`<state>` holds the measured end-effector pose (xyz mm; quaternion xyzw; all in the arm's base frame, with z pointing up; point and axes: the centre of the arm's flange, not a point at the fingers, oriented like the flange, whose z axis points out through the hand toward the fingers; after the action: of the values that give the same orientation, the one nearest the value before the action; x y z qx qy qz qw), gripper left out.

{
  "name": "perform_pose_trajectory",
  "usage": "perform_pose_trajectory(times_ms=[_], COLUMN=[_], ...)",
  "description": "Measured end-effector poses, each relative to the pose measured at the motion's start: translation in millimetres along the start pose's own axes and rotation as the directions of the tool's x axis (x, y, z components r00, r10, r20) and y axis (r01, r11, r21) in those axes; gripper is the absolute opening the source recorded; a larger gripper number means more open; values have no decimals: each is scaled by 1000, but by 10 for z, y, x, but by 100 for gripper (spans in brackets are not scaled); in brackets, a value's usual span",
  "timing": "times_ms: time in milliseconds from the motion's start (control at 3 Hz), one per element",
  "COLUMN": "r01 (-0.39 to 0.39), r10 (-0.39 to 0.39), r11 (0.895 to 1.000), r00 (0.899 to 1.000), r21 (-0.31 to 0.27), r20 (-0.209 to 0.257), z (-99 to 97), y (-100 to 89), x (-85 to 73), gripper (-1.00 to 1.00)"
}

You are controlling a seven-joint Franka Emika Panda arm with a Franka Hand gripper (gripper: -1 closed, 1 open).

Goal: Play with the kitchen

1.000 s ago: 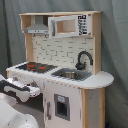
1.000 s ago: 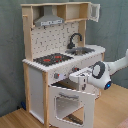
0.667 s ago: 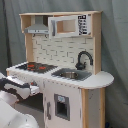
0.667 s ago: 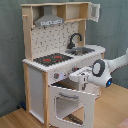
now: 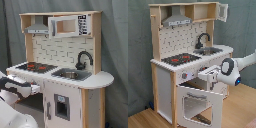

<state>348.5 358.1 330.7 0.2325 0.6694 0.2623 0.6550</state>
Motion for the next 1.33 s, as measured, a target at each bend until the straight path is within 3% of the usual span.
perform_pose_trajectory(times_ms=[333,667,1000,1333], r01=[-17,-134,-244,-351], r10=[17,134,244,351], r11=[1000,991,970,936], r00=[1000,991,970,936], r21=[2,1,1,0], r20=[5,4,4,4], z=[4,0,0,1], y=[-36,-34,-35,-35], x=[-55,-50,-50,-51], gripper=[-100,-100,-100,-100])
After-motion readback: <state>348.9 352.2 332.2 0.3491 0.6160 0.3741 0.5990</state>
